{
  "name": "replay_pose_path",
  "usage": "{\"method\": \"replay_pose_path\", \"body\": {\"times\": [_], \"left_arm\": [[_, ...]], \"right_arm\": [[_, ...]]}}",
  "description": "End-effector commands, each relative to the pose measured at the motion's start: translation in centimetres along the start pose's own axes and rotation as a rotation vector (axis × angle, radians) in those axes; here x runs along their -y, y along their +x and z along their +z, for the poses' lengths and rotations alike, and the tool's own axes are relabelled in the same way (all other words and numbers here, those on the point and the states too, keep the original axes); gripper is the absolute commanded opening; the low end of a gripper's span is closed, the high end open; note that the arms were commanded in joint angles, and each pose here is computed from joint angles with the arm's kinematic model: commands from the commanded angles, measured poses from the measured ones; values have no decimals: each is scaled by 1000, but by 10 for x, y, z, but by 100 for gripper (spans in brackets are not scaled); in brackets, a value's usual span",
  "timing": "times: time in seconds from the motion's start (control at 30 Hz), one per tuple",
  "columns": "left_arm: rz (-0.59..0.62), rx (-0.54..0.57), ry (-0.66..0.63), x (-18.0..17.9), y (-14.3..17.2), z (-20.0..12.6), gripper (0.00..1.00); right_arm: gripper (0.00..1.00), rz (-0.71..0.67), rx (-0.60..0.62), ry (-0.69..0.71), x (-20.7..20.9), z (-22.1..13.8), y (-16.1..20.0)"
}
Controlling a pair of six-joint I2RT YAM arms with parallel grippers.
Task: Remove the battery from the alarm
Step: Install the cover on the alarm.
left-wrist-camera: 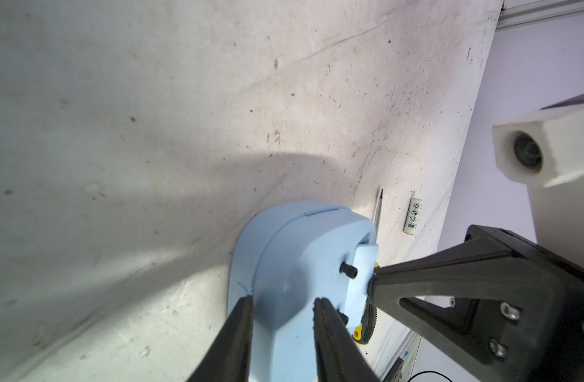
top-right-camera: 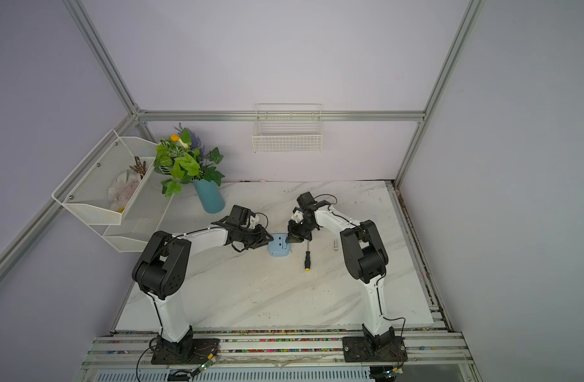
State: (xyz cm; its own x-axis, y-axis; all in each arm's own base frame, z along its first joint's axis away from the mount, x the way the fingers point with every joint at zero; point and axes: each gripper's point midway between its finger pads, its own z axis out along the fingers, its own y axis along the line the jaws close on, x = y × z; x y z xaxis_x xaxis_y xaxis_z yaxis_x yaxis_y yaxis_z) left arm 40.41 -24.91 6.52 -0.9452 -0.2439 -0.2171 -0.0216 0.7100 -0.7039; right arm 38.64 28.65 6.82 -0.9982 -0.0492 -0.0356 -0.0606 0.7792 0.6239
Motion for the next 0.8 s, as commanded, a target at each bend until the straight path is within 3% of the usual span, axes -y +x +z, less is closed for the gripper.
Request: {"method": "replay_pose_path", "body": {"times": [0.0, 0.77], "left_arm": [[4, -3, 14, 1, 2, 0, 35], [6, 1, 15, 2, 1, -1, 35]], "right_arm": [[0, 23, -5, -20, 2, 9, 3], [0, 51, 5, -68, -1, -2, -3]]}}
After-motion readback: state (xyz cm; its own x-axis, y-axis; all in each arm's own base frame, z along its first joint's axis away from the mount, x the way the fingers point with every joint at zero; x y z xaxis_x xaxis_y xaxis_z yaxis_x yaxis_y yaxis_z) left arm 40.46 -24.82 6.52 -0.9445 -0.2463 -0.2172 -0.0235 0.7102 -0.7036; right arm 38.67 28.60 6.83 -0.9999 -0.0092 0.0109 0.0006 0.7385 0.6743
